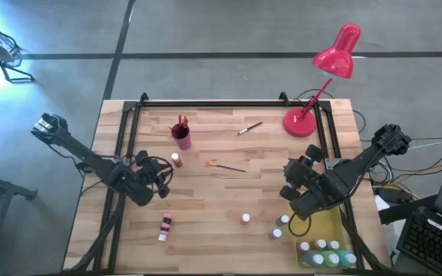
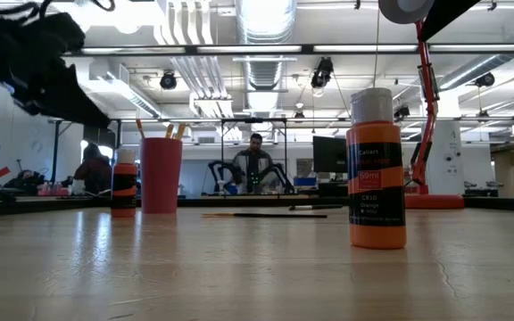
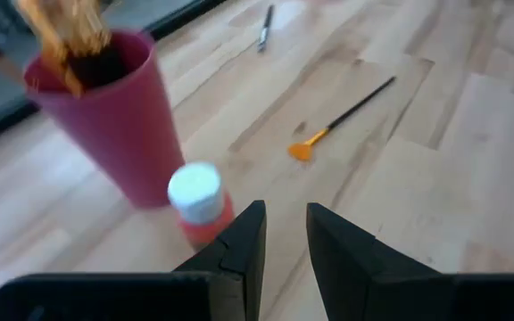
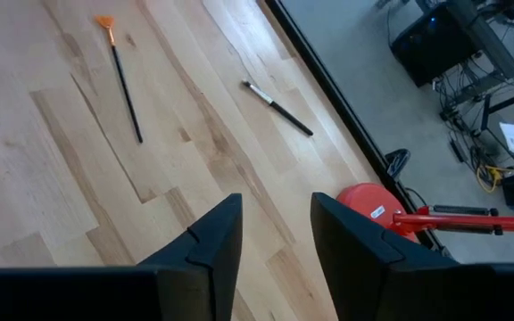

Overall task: Pick & Place Paint Supplies
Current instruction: Put the red paint bottle into the yellow bin

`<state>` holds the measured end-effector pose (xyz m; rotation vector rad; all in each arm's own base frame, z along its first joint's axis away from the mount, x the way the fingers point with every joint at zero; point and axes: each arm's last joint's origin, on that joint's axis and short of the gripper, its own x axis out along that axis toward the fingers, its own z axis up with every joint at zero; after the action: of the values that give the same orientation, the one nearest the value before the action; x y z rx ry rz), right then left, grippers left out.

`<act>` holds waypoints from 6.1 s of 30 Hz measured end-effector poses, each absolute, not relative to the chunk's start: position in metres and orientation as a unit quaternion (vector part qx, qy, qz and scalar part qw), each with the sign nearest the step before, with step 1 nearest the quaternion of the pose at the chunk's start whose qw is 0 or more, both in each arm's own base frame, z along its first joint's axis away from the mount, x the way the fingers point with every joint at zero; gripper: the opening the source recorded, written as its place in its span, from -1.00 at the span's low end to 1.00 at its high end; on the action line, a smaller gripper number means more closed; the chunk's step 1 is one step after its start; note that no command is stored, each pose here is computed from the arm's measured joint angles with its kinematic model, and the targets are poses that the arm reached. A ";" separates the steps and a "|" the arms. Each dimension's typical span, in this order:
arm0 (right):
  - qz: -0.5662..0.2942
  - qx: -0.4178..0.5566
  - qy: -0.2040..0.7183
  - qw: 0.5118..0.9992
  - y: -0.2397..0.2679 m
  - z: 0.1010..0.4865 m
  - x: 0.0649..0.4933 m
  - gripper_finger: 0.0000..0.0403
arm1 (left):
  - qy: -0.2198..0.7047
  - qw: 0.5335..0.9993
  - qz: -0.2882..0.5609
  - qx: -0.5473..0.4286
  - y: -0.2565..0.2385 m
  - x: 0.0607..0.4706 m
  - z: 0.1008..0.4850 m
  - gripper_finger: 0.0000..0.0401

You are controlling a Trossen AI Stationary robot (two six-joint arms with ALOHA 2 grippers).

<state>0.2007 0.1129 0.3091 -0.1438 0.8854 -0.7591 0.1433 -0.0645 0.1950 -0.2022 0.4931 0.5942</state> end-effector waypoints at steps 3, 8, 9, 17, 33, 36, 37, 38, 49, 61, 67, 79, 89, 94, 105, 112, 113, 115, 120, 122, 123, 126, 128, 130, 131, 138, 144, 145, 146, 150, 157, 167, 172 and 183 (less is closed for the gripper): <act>-0.358 -0.068 0.417 0.833 0.113 0.309 0.201 -0.32 | 0.233 0.915 0.305 -0.126 -0.063 0.140 0.187 -0.55; -0.359 -0.068 0.417 0.832 0.113 0.309 0.201 -0.31 | 0.231 0.909 0.316 -0.141 -0.061 0.137 0.179 -0.53; -0.359 -0.068 0.417 0.832 0.113 0.309 0.201 -0.32 | 0.231 0.909 0.317 -0.142 -0.060 0.137 0.178 -0.51; -0.359 -0.068 0.416 0.833 0.113 0.309 0.201 -0.44 | 0.229 0.908 0.322 -0.140 -0.059 0.136 0.176 -0.16; -0.362 -0.073 0.409 0.835 0.113 0.310 0.201 -0.68 | 0.232 0.913 0.332 -0.043 -0.055 0.137 0.177 -0.07; -0.362 -0.074 0.406 0.836 0.113 0.310 0.201 -0.69 | 0.232 0.912 0.335 -0.042 -0.054 0.137 0.177 -0.07; -0.362 -0.074 0.406 0.836 0.113 0.310 0.201 -0.69 | 0.232 0.912 0.337 -0.043 -0.054 0.138 0.177 -0.07; -0.362 -0.074 0.406 0.836 0.113 0.310 0.201 -0.70 | 0.231 0.911 0.339 -0.043 -0.053 0.138 0.177 -0.07; -0.362 -0.072 0.405 0.837 0.113 0.310 0.202 -0.56 | 0.246 0.897 0.363 -0.059 -0.044 0.143 0.174 -0.07; -0.362 -0.069 0.403 0.838 0.113 0.310 0.202 -0.43 | 0.254 0.890 0.375 -0.055 -0.043 0.151 0.167 -0.07; -0.361 -0.068 0.403 0.838 0.113 0.310 0.202 -0.49 | 0.259 0.886 0.380 -0.052 -0.044 0.156 0.163 -0.07; -0.361 -0.068 0.403 0.838 0.113 0.310 0.202 -0.65 | 0.255 0.880 0.397 -0.050 -0.037 0.169 0.158 -0.07; -0.361 -0.068 0.403 0.838 0.113 0.310 0.202 -0.55 | 0.262 0.872 0.412 -0.040 -0.031 0.175 0.153 -0.07; -0.361 -0.069 0.403 0.838 0.113 0.310 0.202 -0.48 | 0.262 0.872 0.412 -0.041 -0.031 0.176 0.153 -0.15; -0.361 -0.070 0.401 0.839 0.113 0.310 0.202 -0.45 | 0.264 0.874 0.405 -0.044 -0.032 0.176 0.154 -0.43; -0.359 -0.058 0.396 0.844 0.115 0.310 0.204 -0.57 | 0.277 0.903 0.319 -0.079 -0.039 0.188 0.173 -0.43; -0.356 -0.055 0.394 0.846 0.115 0.310 0.205 -0.59 | 0.274 0.911 0.297 -0.082 -0.041 0.192 0.178 -0.43; -0.347 -0.057 0.392 0.850 0.117 0.310 0.207 -0.62 | 0.259 0.931 0.246 -0.077 -0.045 0.200 0.192 -0.43; -0.299 -0.081 0.384 0.870 0.124 0.311 0.218 -0.66 | 0.225 0.967 0.111 -0.050 -0.049 0.220 0.227 -0.43; -0.274 -0.096 0.381 0.878 0.127 0.312 0.222 -0.66 | 0.215 0.973 0.065 -0.047 -0.047 0.227 0.242 -0.43; -0.260 -0.102 0.379 0.882 0.129 0.314 0.225 -0.65 | 0.211 0.975 0.044 -0.045 -0.045 0.231 0.249 -0.43; -0.218 -0.120 0.368 0.896 0.135 0.323 0.232 -0.61 | 0.204 0.978 -0.027 -0.044 -0.036 0.242 0.264 -0.43; -0.191 -0.135 0.359 0.903 0.138 0.329 0.236 -0.58 | 0.200 0.976 -0.075 -0.049 -0.029 0.249 0.271 -0.43; -0.160 -0.147 0.352 0.910 0.142 0.335 0.240 -0.54 | 0.197 0.972 -0.118 -0.053 -0.022 0.258 0.277 -0.43; -0.148 -0.154 0.345 0.914 0.143 0.338 0.242 -0.52 | 0.198 0.969 -0.138 -0.054 -0.019 0.263 0.279 -0.43; -0.044 -0.180 0.296 0.937 0.148 0.355 0.261 -0.39 | 0.203 0.947 -0.244 -0.051 -0.012 0.305 0.286 -0.43; 0.006 -0.195 0.292 0.936 0.137 0.358 0.272 -0.28 | 0.242 0.921 -0.302 -0.044 -0.014 0.337 0.288 -0.43; 0.014 -0.190 0.293 0.937 0.135 0.358 0.274 -0.27 | 0.253 0.917 -0.305 -0.039 -0.014 0.341 0.288 -0.43; 0.024 -0.185 0.294 0.938 0.133 0.358 0.275 -0.25 | 0.261 0.914 -0.310 -0.032 -0.014 0.345 0.290 -0.43; 0.053 -0.171 0.296 0.938 0.130 0.358 0.278 -0.20 | 0.278 0.905 -0.322 0.003 -0.014 0.362 0.298 -0.43; 0.066 -0.173 0.299 0.936 0.131 0.357 0.278 -0.10 | 0.266 0.900 -0.341 0.044 -0.007 0.390 0.317 -0.43; 0.073 -0.196 0.320 0.924 0.130 0.353 0.275 -0.03 | 0.268 0.888 -0.368 0.056 -0.005 0.419 0.331 -0.43; 0.089 -0.212 0.319 0.919 0.131 0.353 0.275 -0.05 | 0.256 0.888 -0.378 0.055 -0.005 0.426 0.336 -0.43; 0.095 -0.231 0.349 0.903 0.129 0.348 0.271 -0.08 | 0.241 0.883 -0.402 0.040 -0.006 0.431 0.343 -0.43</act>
<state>0.2710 0.1287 0.3476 -0.4780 0.7222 0.1965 0.4314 -0.0061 0.3431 0.0834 0.5011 -0.8371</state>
